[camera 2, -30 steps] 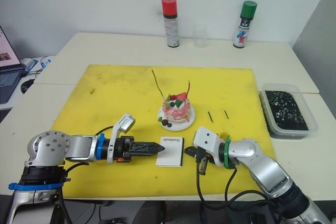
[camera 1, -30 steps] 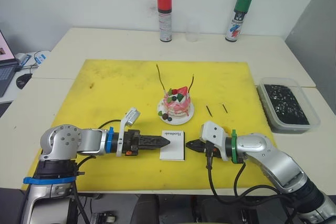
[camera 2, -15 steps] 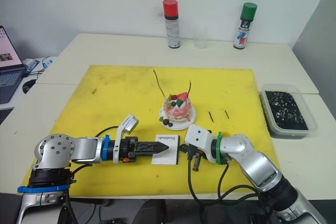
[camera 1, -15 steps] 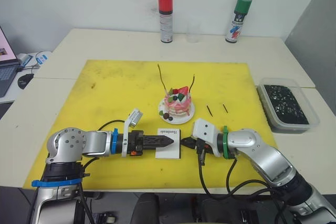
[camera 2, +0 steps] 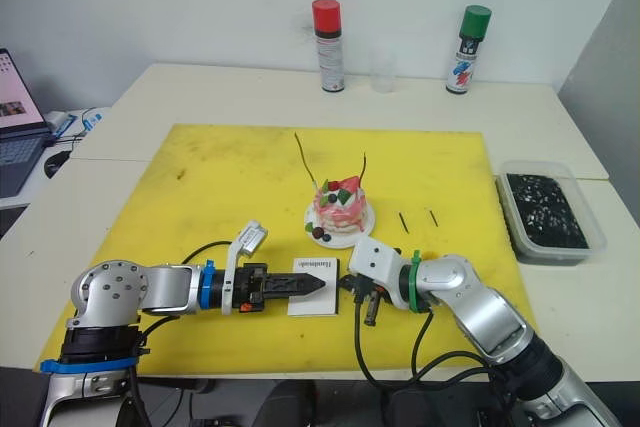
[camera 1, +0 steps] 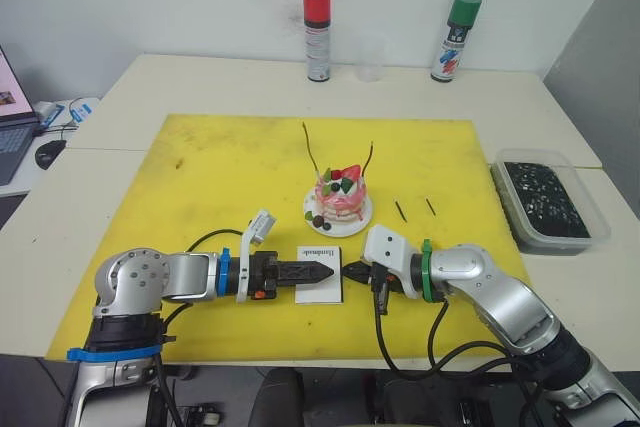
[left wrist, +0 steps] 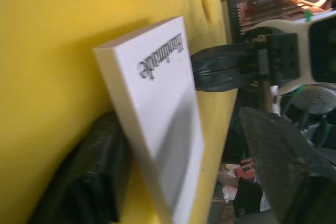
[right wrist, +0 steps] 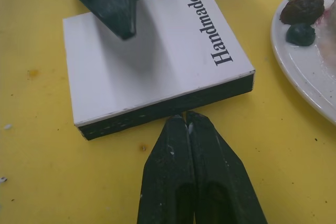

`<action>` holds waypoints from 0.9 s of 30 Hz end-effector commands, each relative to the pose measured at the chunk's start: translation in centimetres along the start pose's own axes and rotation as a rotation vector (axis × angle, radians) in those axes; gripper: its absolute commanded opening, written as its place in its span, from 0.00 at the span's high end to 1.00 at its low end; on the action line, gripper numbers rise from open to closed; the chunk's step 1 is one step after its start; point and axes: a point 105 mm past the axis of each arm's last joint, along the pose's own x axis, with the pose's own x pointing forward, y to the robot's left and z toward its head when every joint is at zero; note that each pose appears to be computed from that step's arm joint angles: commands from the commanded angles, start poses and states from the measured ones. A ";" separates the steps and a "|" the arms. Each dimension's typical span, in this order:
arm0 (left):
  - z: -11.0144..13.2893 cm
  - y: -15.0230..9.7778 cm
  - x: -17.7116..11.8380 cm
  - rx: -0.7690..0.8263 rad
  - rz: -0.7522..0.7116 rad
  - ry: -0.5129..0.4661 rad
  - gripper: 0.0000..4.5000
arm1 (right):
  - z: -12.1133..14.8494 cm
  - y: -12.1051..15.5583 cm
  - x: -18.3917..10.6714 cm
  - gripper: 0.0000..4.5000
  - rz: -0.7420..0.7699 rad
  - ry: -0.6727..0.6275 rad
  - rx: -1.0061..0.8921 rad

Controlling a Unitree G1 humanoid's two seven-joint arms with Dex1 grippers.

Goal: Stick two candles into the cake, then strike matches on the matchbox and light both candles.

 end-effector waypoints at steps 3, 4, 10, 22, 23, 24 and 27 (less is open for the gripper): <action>-1.6 0.9 1.0 -0.006 0.040 0.065 0.64 | 1.3 -0.1 -0.4 1.00 -0.021 -0.044 -0.005; -1.5 0.8 0.9 -0.001 0.036 0.060 0.70 | 1.4 -0.3 -0.5 1.00 -0.032 -0.046 -0.002; 0.1 -2.4 0.0 0.048 -0.106 0.052 0.99 | 2.2 -1.6 -2.5 1.00 -0.095 -0.056 0.014; -2.6 -1.9 3.1 -0.063 -0.130 0.107 0.99 | 0.3 -0.7 -5.2 1.00 -0.093 0.047 0.029; -2.7 -1.8 3.2 -0.067 -0.123 0.106 0.99 | 0.1 -0.5 -4.9 1.00 -0.085 0.056 0.029; -2.8 -1.6 3.4 -0.066 -0.108 0.106 0.99 | -0.2 -0.2 -4.7 1.00 -0.076 0.062 0.031; -3.0 -1.0 3.6 -0.075 -0.077 0.101 0.99 | -0.6 0.3 -4.1 1.00 -0.057 0.077 0.031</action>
